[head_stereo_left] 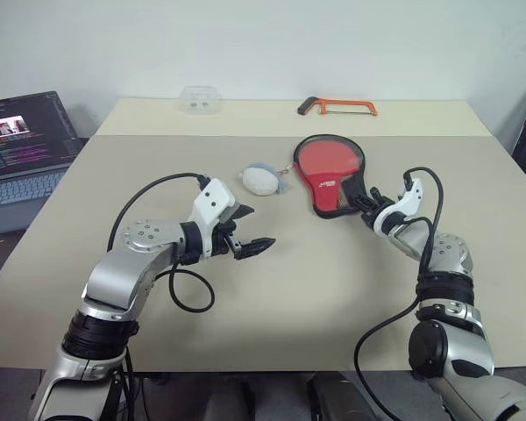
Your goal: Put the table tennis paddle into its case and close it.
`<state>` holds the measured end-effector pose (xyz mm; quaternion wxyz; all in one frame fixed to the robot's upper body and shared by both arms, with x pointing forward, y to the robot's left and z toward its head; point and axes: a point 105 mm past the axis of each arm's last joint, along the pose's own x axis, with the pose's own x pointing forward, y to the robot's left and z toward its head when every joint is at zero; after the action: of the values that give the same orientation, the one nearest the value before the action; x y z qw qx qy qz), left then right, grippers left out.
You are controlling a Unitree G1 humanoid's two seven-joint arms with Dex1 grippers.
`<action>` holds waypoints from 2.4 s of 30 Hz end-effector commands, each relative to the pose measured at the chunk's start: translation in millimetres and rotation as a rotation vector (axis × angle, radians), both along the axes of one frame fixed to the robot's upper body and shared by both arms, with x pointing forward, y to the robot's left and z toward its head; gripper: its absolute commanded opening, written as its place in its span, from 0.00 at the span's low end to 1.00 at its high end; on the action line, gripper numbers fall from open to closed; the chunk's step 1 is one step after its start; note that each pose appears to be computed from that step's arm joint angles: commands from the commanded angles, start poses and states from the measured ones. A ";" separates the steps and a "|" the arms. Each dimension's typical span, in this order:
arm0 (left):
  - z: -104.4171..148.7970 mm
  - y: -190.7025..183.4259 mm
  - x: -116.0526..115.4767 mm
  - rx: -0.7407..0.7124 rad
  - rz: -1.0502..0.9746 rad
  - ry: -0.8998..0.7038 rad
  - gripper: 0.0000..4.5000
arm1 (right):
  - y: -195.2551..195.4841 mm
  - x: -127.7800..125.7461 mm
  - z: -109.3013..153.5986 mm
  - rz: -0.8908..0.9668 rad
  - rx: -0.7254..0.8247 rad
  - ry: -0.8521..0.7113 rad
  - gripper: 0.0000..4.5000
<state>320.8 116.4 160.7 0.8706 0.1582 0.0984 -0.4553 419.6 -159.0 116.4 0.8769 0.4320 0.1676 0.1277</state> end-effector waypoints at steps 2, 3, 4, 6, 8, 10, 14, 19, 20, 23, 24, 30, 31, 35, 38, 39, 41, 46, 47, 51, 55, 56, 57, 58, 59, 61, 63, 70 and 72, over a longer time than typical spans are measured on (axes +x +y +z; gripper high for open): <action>12.7 -3.0 1.0 0.006 -0.013 -0.056 1.00 | 12.9 -14.3 -2.6 0.104 -0.043 0.040 0.01; 12.7 -3.1 1.2 0.006 -0.015 -0.055 1.00 | 16.0 -19.8 -3.5 0.134 -0.054 0.049 0.01; 12.1 -3.0 1.4 0.009 -0.018 -0.053 1.00 | 19.8 -27.9 -4.7 0.174 -0.066 0.058 0.01; 11.0 -2.9 2.1 0.015 -0.023 -0.050 1.00 | 26.7 -44.6 -7.6 0.244 -0.086 0.075 0.01; 10.5 -3.3 3.1 0.018 -0.028 -0.048 1.00 | 33.0 -63.9 -12.5 0.314 -0.111 0.095 0.01; 11.0 -4.3 3.9 0.016 -0.034 -0.047 1.00 | 36.8 -80.6 -17.4 0.365 -0.135 0.114 0.01; 10.2 -5.8 4.7 0.019 -0.047 -0.041 1.00 | 42.0 -111.7 -25.8 0.441 -0.149 0.146 0.01; 5.6 -7.3 3.3 0.029 -0.070 -0.022 1.00 | 47.8 -167.5 -45.3 0.564 -0.181 0.204 0.01; 5.1 -7.8 2.9 0.030 -0.075 -0.019 1.00 | 48.3 -175.3 -48.0 0.578 -0.185 0.210 0.01; 4.3 -8.4 2.1 0.034 -0.086 -0.014 1.00 | 50.5 -196.2 -52.5 0.631 -0.195 0.220 0.01; 4.2 -8.3 2.0 0.035 -0.088 -0.014 1.00 | 50.7 -202.7 -53.5 0.648 -0.197 0.224 0.01; 2.7 -8.5 0.5 0.041 -0.100 -0.009 1.00 | 50.0 -219.9 -55.2 0.691 -0.203 0.239 0.01; 2.7 -8.2 0.4 0.042 -0.101 -0.008 1.00 | 51.0 -223.5 -54.5 0.706 -0.198 0.237 0.01; 2.6 -6.8 0.4 0.046 -0.103 -0.007 1.00 | 53.8 -236.3 -55.2 0.751 -0.192 0.247 0.01; 2.8 -5.5 0.0 0.050 -0.106 -0.007 1.00 | 55.7 -244.2 -55.5 0.776 -0.169 0.258 0.01; 2.8 -5.3 -0.2 0.051 -0.107 -0.006 1.00 | 56.2 -246.8 -55.4 0.784 -0.163 0.262 0.01; 2.7 -4.4 -1.0 0.054 -0.109 -0.006 1.00 | 58.0 -252.8 -55.8 0.803 -0.160 0.271 0.01; 2.3 -3.3 -3.2 0.060 -0.112 -0.004 1.00 | 63.7 -261.5 -54.5 0.827 -0.135 0.288 0.01; 2.1 -3.2 -3.8 0.061 -0.113 -0.003 1.00 | 65.0 -262.5 -54.0 0.829 -0.129 0.291 0.01; 1.0 -2.8 -5.4 0.066 -0.114 -0.002 1.00 | 68.5 -265.1 -53.4 0.831 -0.116 0.311 0.01; 0.4 -2.2 -6.9 0.069 -0.116 -0.002 1.00 | 71.0 -271.6 -52.0 0.854 -0.103 0.333 0.01; 0.4 -2.0 -7.1 0.070 -0.116 -0.002 1.00 | 70.9 -272.7 -52.1 0.859 -0.107 0.338 0.01; 0.2 -1.8 -7.2 0.071 -0.116 -0.002 1.00 | 70.4 -272.6 -52.8 0.860 -0.114 0.342 0.01; -0.2 -1.8 -7.4 0.071 -0.116 -0.003 1.00 | 67.5 -269.1 -55.8 0.843 -0.134 0.350 0.01; -0.2 -1.8 -7.1 0.071 -0.115 -0.004 1.00 | 64.1 -264.3 -58.5 0.827 -0.156 0.355 0.01; -0.5 -2.2 -7.1 0.071 -0.115 -0.005 1.00 | 58.6 -256.7 -60.6 0.815 -0.211 0.339 0.01; -1.0 -2.9 -7.4 0.070 -0.117 -0.007 1.00 | 56.9 -254.1 -58.3 0.835 -0.239 0.312 0.01; 0.7 -1.7 -5.5 0.067 -0.109 -0.021 1.00 | 47.1 -250.1 -39.4 0.931 -0.282 0.226 0.49; 0.6 -0.9 -5.3 0.066 -0.105 -0.023 1.00 | 39.8 -250.4 -30.9 0.962 -0.298 0.204 0.65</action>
<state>317.4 117.0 151.0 0.8415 0.1848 0.1203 -0.4932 169.2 -118.1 73.2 0.7500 0.2008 0.4655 0.4249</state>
